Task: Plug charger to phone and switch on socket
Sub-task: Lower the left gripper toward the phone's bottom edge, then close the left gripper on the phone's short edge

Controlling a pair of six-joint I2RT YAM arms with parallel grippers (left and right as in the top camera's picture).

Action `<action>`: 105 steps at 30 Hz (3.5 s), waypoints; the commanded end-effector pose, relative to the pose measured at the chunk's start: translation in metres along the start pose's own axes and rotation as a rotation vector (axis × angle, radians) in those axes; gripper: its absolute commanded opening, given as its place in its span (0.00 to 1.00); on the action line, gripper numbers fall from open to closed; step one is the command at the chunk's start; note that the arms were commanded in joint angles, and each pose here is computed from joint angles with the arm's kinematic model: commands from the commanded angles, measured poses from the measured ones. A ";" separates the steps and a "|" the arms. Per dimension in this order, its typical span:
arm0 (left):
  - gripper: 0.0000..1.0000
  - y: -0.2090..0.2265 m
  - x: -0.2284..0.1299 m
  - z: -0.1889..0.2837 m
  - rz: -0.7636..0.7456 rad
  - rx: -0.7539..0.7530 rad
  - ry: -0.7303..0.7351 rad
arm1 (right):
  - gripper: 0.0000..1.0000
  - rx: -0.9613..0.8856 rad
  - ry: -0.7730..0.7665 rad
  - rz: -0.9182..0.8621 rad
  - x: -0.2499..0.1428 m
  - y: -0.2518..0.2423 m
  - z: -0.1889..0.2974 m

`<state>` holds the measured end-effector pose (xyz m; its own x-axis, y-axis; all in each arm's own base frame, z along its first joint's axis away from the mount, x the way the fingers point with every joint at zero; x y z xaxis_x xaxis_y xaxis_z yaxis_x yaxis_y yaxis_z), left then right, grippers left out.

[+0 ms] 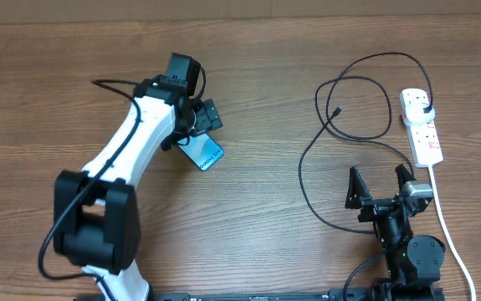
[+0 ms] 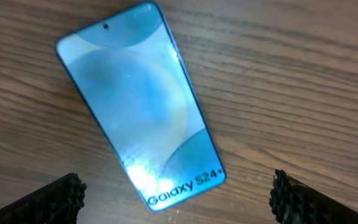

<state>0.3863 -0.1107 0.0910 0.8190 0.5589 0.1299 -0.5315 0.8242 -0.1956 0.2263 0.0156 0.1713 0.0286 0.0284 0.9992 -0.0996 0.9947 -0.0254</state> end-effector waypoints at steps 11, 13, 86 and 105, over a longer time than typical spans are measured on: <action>1.00 -0.001 -0.007 -0.029 0.245 0.030 0.074 | 1.00 0.001 0.005 -0.003 -0.003 0.001 -0.001; 1.00 -0.001 -0.007 -0.030 0.280 0.035 0.076 | 1.00 0.001 0.005 -0.003 -0.003 0.001 -0.001; 1.00 -0.004 0.045 0.024 0.450 0.090 0.041 | 1.00 0.001 0.005 -0.003 -0.003 0.001 -0.001; 1.00 0.005 0.005 -0.067 0.311 0.262 0.265 | 1.00 0.001 0.005 -0.003 -0.003 0.001 -0.001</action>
<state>0.4017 -0.1080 0.0297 0.5931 0.7873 -0.1686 -0.7905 0.6091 0.0635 0.2263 0.0156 0.1713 0.0286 0.0284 0.9992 -0.0996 0.9947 -0.0254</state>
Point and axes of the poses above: each gripper's point midway between its finger pads, its own z axis back along the fingers, its own y axis along the line the jaws close on, x = y × z, the point moved 2 cm from there along z, back along the fingers, and after that the axes turned 11 degrees about z, right-handed, at the moved point
